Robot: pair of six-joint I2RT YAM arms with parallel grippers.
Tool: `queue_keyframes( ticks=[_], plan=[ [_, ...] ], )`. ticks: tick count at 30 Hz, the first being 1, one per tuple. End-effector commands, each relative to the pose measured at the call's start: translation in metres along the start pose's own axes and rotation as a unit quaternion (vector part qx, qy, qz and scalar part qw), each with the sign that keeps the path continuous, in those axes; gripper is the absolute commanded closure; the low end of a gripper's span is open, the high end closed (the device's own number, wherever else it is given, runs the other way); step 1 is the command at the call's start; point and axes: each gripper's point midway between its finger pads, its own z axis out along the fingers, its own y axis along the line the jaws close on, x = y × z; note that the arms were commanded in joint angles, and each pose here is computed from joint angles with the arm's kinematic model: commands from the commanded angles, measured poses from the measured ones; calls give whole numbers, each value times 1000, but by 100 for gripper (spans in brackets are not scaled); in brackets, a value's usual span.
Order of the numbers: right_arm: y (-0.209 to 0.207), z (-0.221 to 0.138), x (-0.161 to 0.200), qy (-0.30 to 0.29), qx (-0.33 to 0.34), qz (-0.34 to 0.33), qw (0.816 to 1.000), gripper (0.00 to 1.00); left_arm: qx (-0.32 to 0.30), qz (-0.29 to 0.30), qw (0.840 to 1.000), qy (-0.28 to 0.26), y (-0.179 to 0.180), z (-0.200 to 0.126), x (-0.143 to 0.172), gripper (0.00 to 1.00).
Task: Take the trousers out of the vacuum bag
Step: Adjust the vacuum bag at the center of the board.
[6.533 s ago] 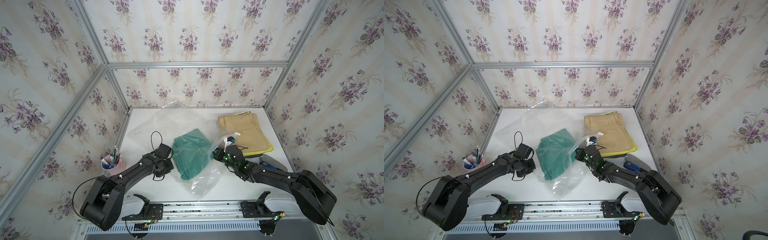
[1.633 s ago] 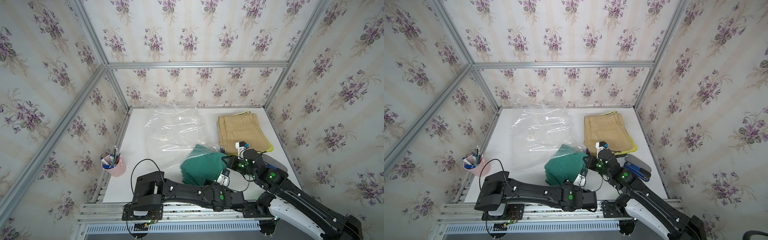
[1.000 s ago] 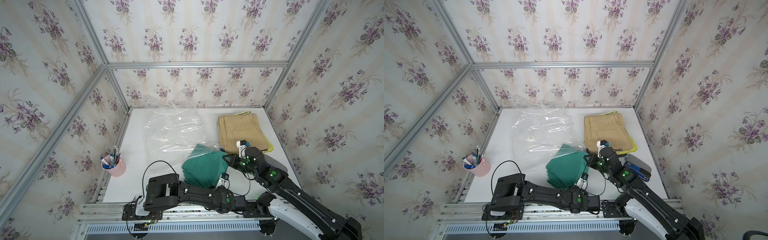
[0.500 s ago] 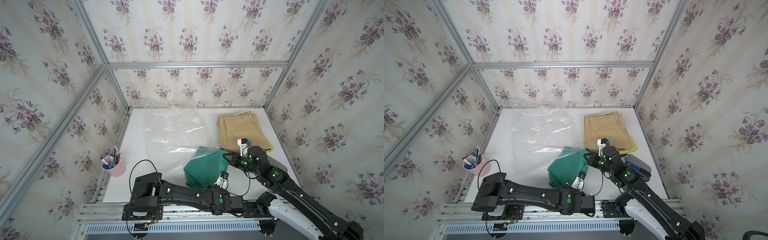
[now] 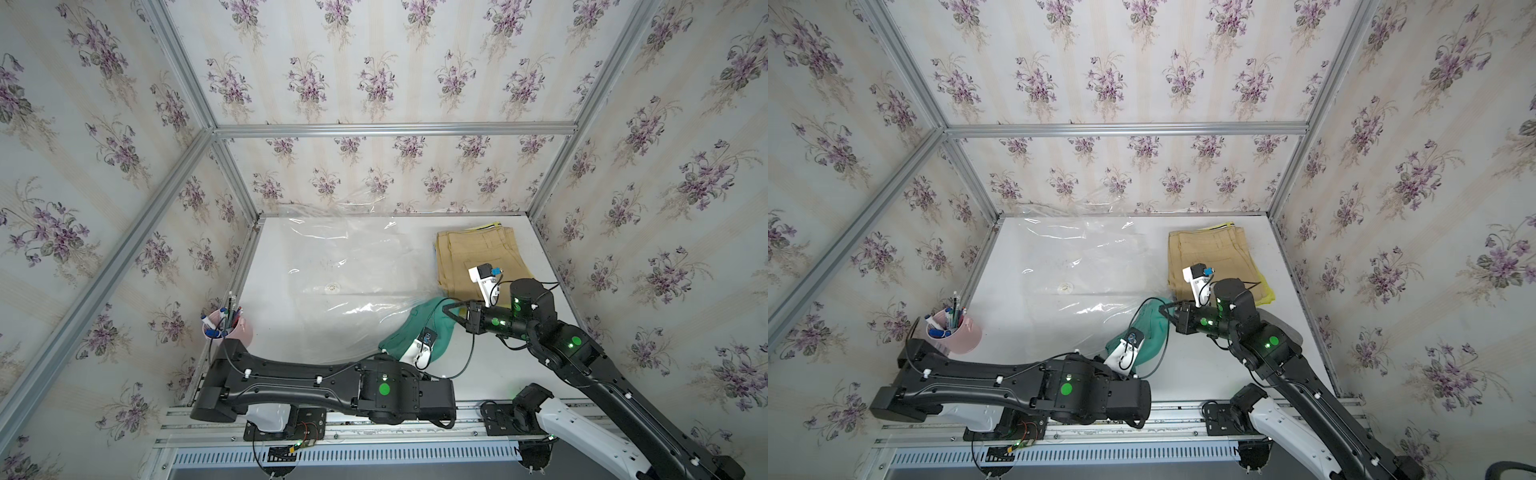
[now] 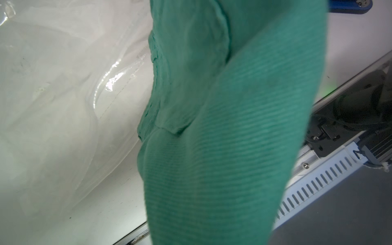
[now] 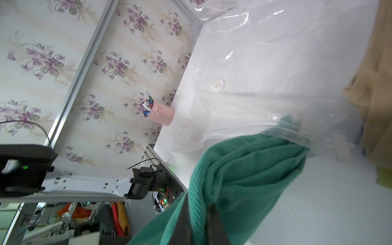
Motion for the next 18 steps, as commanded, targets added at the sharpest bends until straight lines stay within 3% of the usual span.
queue_keyframes(
  ticks=[1,11,18],
  plan=[
    [27,-8,9,38,-57,-64,996,100,-3,36,999,-18,25,-25,-9,100],
    [89,-35,0,30,-183,-152,971,100,64,89,993,-38,28,-71,-29,98],
    [101,-50,-38,-62,-149,-180,970,100,61,106,988,-98,31,-105,-75,97]
  ],
)
